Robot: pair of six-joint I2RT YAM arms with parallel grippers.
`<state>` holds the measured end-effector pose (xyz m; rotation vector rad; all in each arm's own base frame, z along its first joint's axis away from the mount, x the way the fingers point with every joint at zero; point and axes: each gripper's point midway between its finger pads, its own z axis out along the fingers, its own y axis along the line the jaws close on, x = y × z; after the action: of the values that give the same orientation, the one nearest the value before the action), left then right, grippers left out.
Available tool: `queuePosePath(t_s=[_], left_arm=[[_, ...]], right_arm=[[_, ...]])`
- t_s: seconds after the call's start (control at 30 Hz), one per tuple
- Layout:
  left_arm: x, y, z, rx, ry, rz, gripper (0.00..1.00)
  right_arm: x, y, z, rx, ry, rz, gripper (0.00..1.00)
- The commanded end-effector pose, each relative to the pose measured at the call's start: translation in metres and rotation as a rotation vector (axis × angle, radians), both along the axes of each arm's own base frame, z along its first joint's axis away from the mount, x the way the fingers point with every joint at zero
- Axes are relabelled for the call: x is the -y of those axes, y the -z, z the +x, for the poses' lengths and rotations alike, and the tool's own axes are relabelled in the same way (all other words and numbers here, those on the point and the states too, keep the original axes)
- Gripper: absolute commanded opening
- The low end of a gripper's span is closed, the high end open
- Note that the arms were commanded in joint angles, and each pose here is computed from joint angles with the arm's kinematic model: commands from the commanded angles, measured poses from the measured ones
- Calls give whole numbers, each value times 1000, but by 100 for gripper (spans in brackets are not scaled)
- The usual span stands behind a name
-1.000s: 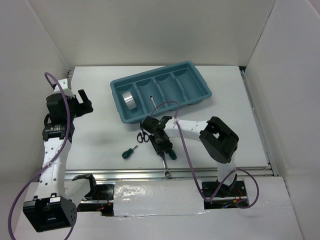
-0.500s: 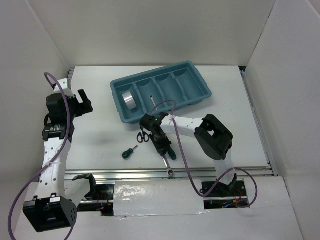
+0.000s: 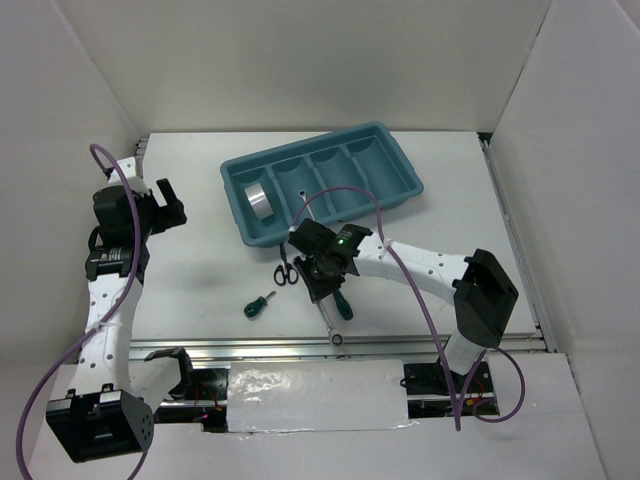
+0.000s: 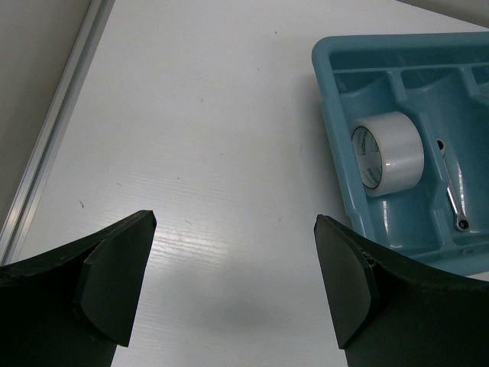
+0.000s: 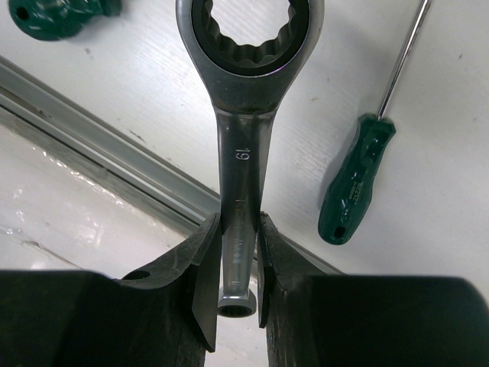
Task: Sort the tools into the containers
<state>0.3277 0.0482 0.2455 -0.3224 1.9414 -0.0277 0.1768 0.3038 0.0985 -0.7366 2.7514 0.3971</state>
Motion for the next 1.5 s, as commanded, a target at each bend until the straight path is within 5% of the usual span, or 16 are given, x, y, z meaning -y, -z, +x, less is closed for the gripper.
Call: queuePosePath(t_s=[0.0,0.3,0.5,0.73,1.07,1.2,1.23,1.33,1.47], left_arm=[[1,-11,5,47,6,-12,99],[3,-6,6,53,16,-19,99],[5,-3,6,52,26,-29,99],[6,3,4,41,28,-34,99],[8,12,3,31,34,-45,99],[11,13,5,18,67,-35,99],[13,13,5,17,88,-21,99],[27,16,6,9,208,8,99],[58,23,-1,-51,443,34,92]], right_arm=[[-14,-34,21,94,3,73,0],[-4,-163,201,473,170,210,0],[-16,-186,282,610,133,239,0],[-31,-153,333,762,128,231,0],[-50,-103,359,716,140,208,0],[-45,-76,363,660,157,190,23],[-43,-73,363,651,160,186,38],[-39,-74,358,633,157,185,59],[-31,-109,344,631,171,223,67]])
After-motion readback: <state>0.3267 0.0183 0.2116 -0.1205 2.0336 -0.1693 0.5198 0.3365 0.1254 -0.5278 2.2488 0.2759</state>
